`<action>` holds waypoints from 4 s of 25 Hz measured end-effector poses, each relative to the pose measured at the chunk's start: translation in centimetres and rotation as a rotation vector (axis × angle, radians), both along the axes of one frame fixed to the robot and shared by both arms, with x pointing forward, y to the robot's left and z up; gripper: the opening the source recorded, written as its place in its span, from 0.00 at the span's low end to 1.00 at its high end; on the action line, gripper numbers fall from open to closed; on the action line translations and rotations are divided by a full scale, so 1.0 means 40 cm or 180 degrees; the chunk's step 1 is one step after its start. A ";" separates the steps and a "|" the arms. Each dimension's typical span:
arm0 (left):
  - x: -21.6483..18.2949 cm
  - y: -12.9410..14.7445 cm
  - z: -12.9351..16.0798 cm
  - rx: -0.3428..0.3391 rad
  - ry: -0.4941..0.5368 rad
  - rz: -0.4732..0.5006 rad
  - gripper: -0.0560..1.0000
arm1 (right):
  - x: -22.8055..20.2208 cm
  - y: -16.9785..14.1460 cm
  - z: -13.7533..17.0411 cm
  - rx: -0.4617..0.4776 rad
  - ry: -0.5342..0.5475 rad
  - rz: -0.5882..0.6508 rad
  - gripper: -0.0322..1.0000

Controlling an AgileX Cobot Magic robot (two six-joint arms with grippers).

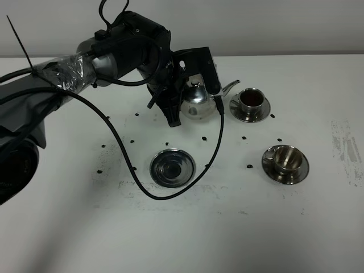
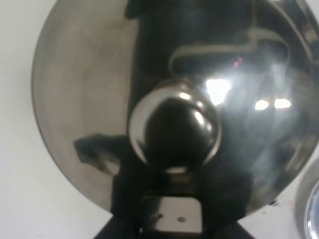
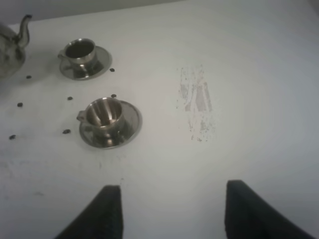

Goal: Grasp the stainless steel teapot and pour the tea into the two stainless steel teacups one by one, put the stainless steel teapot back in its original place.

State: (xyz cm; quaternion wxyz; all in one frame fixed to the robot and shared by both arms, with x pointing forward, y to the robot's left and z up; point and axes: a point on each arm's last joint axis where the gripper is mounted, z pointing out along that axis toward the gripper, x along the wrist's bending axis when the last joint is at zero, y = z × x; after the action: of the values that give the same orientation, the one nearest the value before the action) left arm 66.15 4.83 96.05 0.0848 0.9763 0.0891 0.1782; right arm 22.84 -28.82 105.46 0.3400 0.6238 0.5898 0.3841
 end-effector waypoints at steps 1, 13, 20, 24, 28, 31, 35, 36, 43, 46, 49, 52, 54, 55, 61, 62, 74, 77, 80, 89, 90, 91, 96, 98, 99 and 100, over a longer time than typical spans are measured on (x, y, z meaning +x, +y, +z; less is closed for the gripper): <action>0.001 0.002 -0.007 -0.0007 0.0032 0.0033 0.23 | 0.000 0.000 0.000 0.0000 -0.0003 0.0000 0.46; 0.017 0.014 -0.070 0.0026 0.0177 0.0124 0.23 | 0.000 0.000 0.000 0.0000 -0.0003 0.0000 0.46; -0.005 -0.007 -0.001 0.0040 0.0006 -0.0181 0.23 | 0.000 0.000 0.000 0.0000 -0.0003 0.0000 0.46; -0.052 -0.044 0.079 0.0154 -0.0175 -0.0763 0.23 | 0.000 0.000 0.000 0.0000 -0.0003 0.0000 0.46; -0.083 -0.073 0.095 0.0409 -0.0250 -0.1348 0.23 | 0.000 0.000 0.000 0.0000 -0.0003 0.0000 0.46; -0.091 -0.083 0.094 0.0634 -0.0324 -0.1643 0.23 | 0.000 0.000 0.000 0.0000 -0.0003 0.0000 0.46; -0.100 -0.103 0.092 0.0859 -0.0465 -0.1998 0.23 | 0.000 0.000 0.000 0.0000 -0.0003 0.0000 0.46; -0.102 -0.111 0.086 0.0882 -0.0487 -0.2067 0.23 | 0.000 0.000 0.000 0.0000 -0.0003 0.0000 0.46; -0.096 -0.173 0.027 0.0964 -0.0509 -0.2364 0.23 | 0.000 0.000 0.000 0.0000 -0.0003 0.0000 0.46; -0.086 -0.201 0.016 0.0995 -0.0569 -0.2401 0.23 | 0.000 0.000 0.000 0.0000 0.0000 0.0000 0.46; -0.084 -0.217 0.015 0.1009 -0.0605 -0.2425 0.23 | 0.000 0.000 0.000 0.0000 0.0000 0.0000 0.46; -0.089 -0.226 0.017 0.1090 -0.0656 -0.2474 0.23 | 0.000 0.000 0.000 0.0000 0.0000 0.0000 0.46; -0.092 -0.231 0.019 0.1195 -0.0709 -0.2524 0.23 | 0.000 0.000 0.000 0.0000 0.0000 0.0000 0.46; -0.095 -0.234 0.020 0.1240 -0.0733 -0.2545 0.23 | 0.000 0.000 0.000 0.0000 0.0000 0.0000 0.46; -0.108 -0.252 0.027 0.1463 -0.0880 -0.2548 0.23 | 0.000 0.000 0.000 0.0000 0.0000 0.0000 0.46; -0.111 -0.255 0.028 0.1495 -0.0901 -0.2557 0.23 | 0.000 0.000 0.000 0.0000 0.0000 0.0000 0.46; -0.130 -0.291 0.016 0.1783 -0.1078 -0.2741 0.23 | 0.000 0.000 0.000 0.0000 0.0000 0.0000 0.46; -0.135 -0.298 0.017 0.1835 -0.1136 -0.2752 0.23 | 0.000 0.000 0.000 0.0000 0.0000 0.0000 0.46; -0.138 -0.304 0.021 0.1908 -0.1210 -0.2764 0.23 | 0.000 0.000 0.000 0.0000 0.0000 0.0000 0.46; -0.155 -0.326 0.029 0.2015 -0.1353 -0.2808 0.23 | 0.000 0.000 0.000 0.0000 0.0000 0.0000 0.46; -0.156 -0.326 0.029 0.2029 -0.1365 -0.2815 0.23 | 0.000 0.000 0.000 0.0000 0.0000 0.0000 0.46; -0.156 -0.327 0.030 0.2043 -0.1379 -0.2815 0.23 | 0.000 0.000 0.000 0.0000 0.0000 0.0000 0.46; -0.158 -0.335 0.027 0.2130 -0.1458 -0.2840 0.23 | 0.000 0.000 0.000 0.0000 0.0000 0.0000 0.46; -0.159 -0.338 0.024 0.2154 -0.1488 -0.2862 0.23 | 0.000 0.000 0.000 0.0000 0.0000 0.0000 0.46; -0.160 -0.341 0.022 0.2161 -0.1504 -0.2878 0.23 | 0.000 0.000 0.000 0.0000 0.0000 0.0000 0.46; -0.160 -0.343 0.021 0.2171 -0.1517 -0.2888 0.23 | 0.000 0.000 0.000 0.0000 0.0000 0.0000 0.46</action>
State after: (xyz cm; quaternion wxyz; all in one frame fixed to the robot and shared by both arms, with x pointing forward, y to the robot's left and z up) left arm 59.74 -8.88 96.89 -0.1472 0.8223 -0.4186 0.3562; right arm 22.84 -28.82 105.46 0.3400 0.6237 0.5897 0.3841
